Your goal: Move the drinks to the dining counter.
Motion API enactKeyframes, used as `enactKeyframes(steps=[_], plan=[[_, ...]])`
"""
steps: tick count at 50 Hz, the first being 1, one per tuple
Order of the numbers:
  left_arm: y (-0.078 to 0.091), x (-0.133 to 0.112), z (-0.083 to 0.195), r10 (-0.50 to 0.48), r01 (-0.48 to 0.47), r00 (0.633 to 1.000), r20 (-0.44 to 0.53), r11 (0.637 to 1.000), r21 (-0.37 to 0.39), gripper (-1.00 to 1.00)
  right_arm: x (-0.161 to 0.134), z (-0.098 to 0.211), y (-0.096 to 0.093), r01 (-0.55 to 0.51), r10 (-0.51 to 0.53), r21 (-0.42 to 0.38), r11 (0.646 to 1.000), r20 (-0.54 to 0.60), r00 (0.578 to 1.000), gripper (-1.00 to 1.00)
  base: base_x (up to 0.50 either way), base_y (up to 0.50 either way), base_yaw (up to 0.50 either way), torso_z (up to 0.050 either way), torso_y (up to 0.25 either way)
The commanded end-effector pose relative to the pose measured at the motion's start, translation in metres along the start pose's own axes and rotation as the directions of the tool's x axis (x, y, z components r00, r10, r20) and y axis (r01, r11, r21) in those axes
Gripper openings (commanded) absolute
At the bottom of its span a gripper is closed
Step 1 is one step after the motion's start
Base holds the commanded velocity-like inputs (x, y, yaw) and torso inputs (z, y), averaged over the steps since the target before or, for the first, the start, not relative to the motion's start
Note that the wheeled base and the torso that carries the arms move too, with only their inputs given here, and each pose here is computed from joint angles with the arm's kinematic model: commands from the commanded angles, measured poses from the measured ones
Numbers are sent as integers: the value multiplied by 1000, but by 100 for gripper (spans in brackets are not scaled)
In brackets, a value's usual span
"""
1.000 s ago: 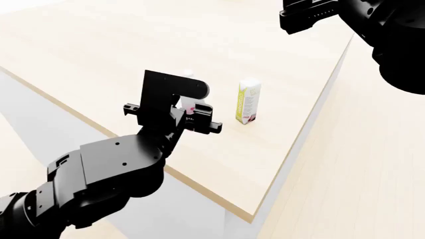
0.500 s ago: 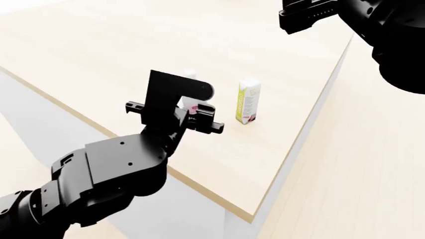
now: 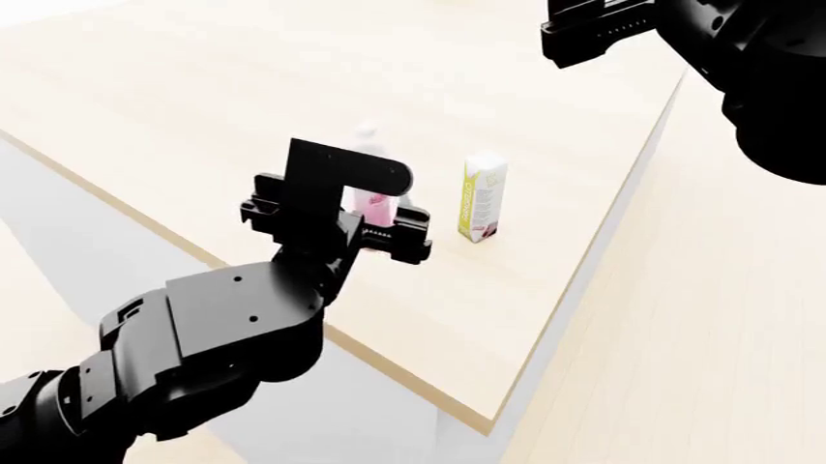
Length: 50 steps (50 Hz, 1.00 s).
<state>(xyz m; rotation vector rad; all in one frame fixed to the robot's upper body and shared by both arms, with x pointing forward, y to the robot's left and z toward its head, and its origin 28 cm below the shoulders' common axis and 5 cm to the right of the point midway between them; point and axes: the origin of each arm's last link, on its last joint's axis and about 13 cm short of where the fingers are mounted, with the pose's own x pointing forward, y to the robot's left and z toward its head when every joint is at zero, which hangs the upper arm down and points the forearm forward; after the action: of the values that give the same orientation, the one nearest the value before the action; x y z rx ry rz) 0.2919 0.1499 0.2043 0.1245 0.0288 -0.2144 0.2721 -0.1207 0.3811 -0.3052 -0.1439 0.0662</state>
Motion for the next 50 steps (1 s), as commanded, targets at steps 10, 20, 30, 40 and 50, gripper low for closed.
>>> enactKeyframes(steps=[10,20,30,40,50], plan=[[0,-1,3,1,-1,1000,7,1000,-9,100,0,0,0,-3,3,0,1000,-1,1000,100,0,0,0,0,0],[-1,-12,37,-23,27,995,99,999,-39,100,0,0,-1,1,-1,2,1000,2,1000,100,0,0,0,0,0],[-1,-40,86,-53,67,968,244,997,-46,100,-1,1,0,0,0,1,1000,7,1000,100,0,0,0,0,0],[9,-58,122,-35,58,941,337,997,-58,100,-2,6,0,1,-1,-5,1000,23,1000,100,0,0,0,0,0],[11,-76,147,-33,59,920,391,997,-56,100,-7,19,0,-11,13,-26,1000,64,998,100,0,0,0,0,0]])
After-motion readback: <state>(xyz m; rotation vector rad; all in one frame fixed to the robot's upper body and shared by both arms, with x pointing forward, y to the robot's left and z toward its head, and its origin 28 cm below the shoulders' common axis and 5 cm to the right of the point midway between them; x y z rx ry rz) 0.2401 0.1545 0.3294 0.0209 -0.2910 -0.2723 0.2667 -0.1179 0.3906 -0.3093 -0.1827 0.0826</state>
